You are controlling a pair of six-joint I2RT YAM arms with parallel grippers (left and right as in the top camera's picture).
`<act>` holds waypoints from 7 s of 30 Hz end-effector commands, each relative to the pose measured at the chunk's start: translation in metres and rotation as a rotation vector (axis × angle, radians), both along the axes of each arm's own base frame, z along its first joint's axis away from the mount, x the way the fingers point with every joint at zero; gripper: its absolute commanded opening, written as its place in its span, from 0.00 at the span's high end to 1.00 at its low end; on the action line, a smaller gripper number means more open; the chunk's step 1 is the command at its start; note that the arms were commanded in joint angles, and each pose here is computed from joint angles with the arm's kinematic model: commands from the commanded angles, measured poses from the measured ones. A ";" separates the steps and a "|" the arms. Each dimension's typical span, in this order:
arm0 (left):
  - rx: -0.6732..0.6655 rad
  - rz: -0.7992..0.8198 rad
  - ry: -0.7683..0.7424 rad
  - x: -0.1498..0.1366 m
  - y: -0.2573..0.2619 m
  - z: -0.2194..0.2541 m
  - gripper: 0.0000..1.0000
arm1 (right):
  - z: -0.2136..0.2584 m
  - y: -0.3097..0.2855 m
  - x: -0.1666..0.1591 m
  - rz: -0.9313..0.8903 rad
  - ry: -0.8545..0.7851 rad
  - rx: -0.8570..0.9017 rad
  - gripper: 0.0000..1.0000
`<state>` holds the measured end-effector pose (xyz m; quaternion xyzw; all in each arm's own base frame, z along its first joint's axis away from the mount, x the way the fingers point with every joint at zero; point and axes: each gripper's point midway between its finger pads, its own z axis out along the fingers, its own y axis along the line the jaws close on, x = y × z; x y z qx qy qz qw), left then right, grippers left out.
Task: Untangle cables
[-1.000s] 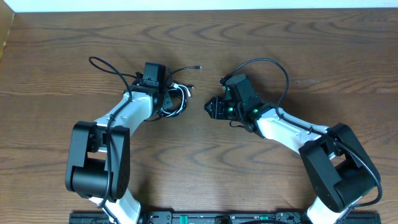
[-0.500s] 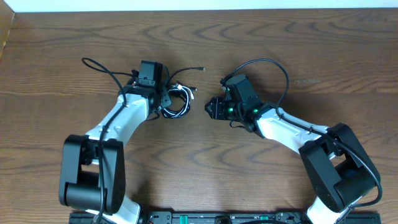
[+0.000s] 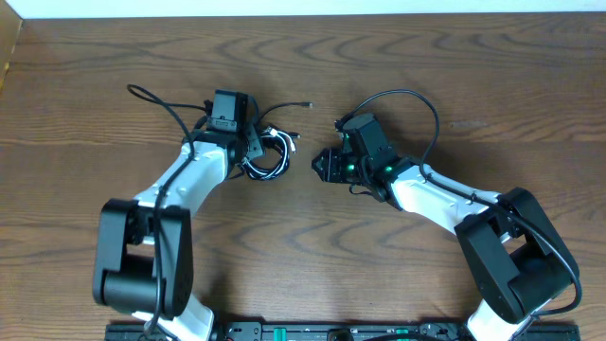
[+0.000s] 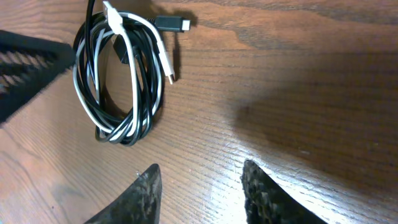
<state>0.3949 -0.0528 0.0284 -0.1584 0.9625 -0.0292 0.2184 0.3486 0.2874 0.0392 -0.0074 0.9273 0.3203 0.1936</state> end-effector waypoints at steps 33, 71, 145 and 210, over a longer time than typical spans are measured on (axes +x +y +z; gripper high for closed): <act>-0.124 -0.169 -0.006 0.008 -0.033 -0.010 0.50 | 0.065 -0.003 0.024 0.287 -0.128 -0.225 0.36; -0.421 -0.376 0.021 -0.004 -0.104 -0.015 0.92 | 0.033 -0.029 0.033 0.393 -0.236 -0.466 0.51; -0.349 -0.419 0.002 -0.006 -0.123 -0.018 0.92 | -0.016 -0.041 0.064 0.166 -0.199 -0.530 0.82; -0.380 -0.432 0.053 -0.020 -0.134 -0.020 0.55 | 0.009 -0.058 0.086 -0.029 -0.266 -0.545 0.99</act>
